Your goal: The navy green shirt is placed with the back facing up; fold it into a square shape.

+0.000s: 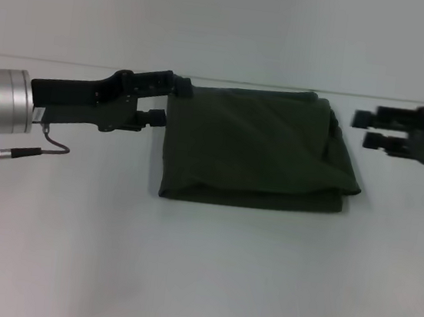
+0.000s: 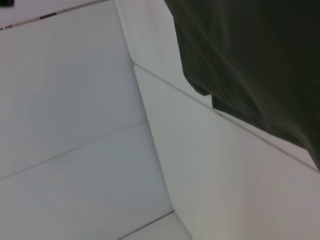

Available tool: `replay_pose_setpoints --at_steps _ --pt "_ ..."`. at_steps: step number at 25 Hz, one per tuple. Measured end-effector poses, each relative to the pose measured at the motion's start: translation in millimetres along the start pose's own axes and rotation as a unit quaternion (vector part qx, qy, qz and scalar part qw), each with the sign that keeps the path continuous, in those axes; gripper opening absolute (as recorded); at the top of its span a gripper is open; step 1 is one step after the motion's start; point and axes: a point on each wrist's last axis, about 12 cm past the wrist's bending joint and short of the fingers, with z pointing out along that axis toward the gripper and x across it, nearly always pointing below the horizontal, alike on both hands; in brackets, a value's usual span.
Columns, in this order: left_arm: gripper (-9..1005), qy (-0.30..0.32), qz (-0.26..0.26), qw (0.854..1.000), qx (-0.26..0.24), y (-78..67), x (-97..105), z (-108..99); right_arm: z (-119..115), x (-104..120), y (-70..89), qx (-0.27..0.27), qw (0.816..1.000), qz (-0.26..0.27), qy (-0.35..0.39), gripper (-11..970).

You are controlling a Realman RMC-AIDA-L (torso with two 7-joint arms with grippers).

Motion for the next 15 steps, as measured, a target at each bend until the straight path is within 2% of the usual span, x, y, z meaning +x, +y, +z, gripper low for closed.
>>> replay_pose_setpoints --at_steps 3,8,15 --pt "938 -0.004 0.005 1.0 0.001 0.5 0.1 0.0 23.7 -8.3 7.4 0.026 1.0 0.003 0.002 665" --pt "939 -0.017 0.011 1.0 0.009 0.1 0.2 0.6 57.3 -9.0 24.1 0.035 0.999 0.01 0.032 665" --pt "938 -0.021 0.018 1.0 0.013 -0.2 0.1 -0.3 83.4 -15.2 40.9 0.096 0.993 0.003 0.074 665"
